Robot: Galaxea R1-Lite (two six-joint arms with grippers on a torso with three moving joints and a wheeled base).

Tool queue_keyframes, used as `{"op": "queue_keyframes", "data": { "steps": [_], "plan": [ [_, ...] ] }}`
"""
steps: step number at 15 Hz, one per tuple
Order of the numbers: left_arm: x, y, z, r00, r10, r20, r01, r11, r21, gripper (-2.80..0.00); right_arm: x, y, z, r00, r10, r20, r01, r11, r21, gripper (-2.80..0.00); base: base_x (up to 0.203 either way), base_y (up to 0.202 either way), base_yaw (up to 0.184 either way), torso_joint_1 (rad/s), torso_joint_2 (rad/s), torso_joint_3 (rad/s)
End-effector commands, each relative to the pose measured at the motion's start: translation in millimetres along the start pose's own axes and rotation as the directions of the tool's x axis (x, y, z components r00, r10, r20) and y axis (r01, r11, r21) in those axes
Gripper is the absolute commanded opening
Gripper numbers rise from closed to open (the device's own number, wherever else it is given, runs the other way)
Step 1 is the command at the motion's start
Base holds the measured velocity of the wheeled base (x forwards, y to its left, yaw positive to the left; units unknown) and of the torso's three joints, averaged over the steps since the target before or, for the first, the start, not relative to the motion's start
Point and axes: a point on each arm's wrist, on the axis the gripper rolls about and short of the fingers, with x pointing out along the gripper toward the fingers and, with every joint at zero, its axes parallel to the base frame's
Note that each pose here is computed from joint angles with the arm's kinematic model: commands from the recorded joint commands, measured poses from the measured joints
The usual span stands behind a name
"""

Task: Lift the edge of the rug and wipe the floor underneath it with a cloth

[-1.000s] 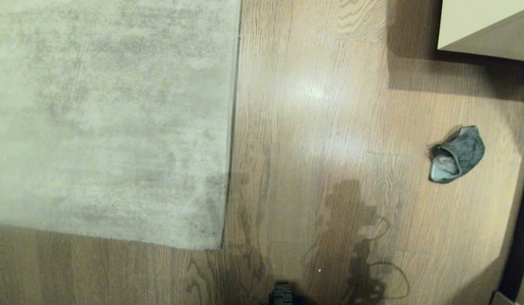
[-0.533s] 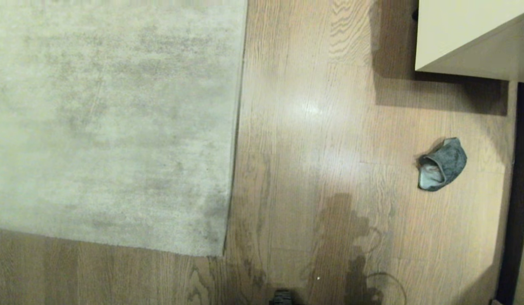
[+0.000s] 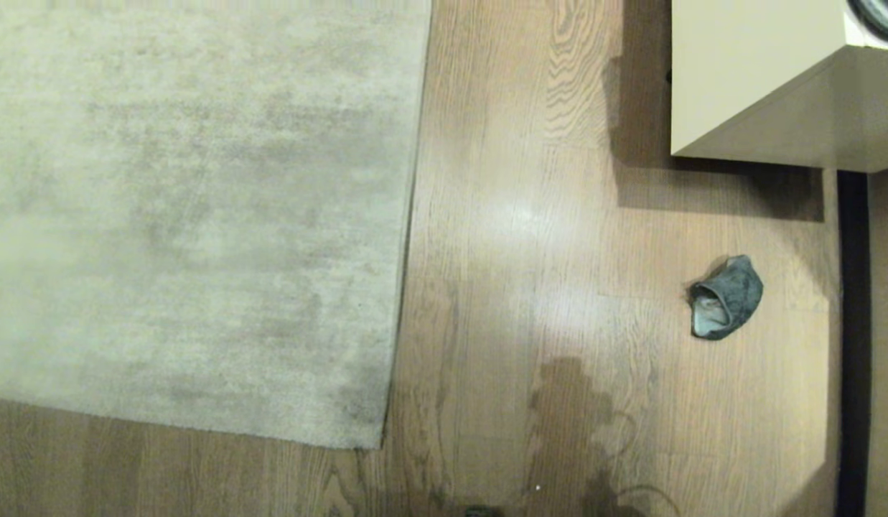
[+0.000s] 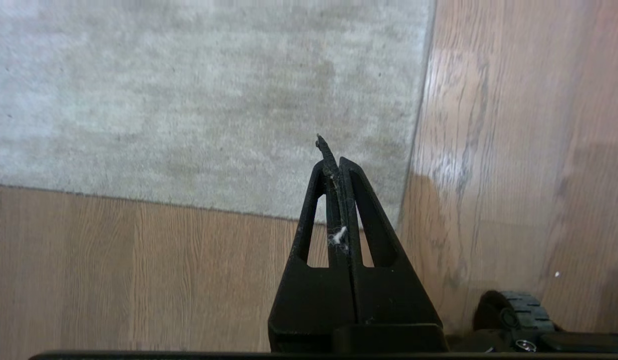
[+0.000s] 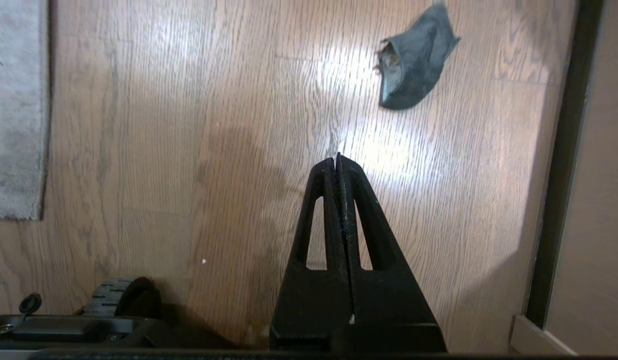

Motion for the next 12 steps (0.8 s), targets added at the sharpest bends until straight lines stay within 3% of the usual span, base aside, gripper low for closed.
{"op": "queue_keyframes", "data": {
  "steps": [1,12],
  "plan": [
    [0.1,0.0,0.1,1.000,0.002,0.000,-0.002,1.000,0.000,-2.80,0.1,0.0,0.1,1.000,0.000,0.000,0.000,1.000,0.000,-2.80,0.000,0.000,0.000,0.001,0.00,0.207],
    [0.1,0.0,0.2,1.000,0.000,0.001,0.000,1.000,0.000,-2.80,0.1,0.0,0.1,1.000,0.000,0.000,0.000,1.000,0.000,-2.80,0.000,0.000,0.000,0.002,0.00,0.203]
  ]
}}
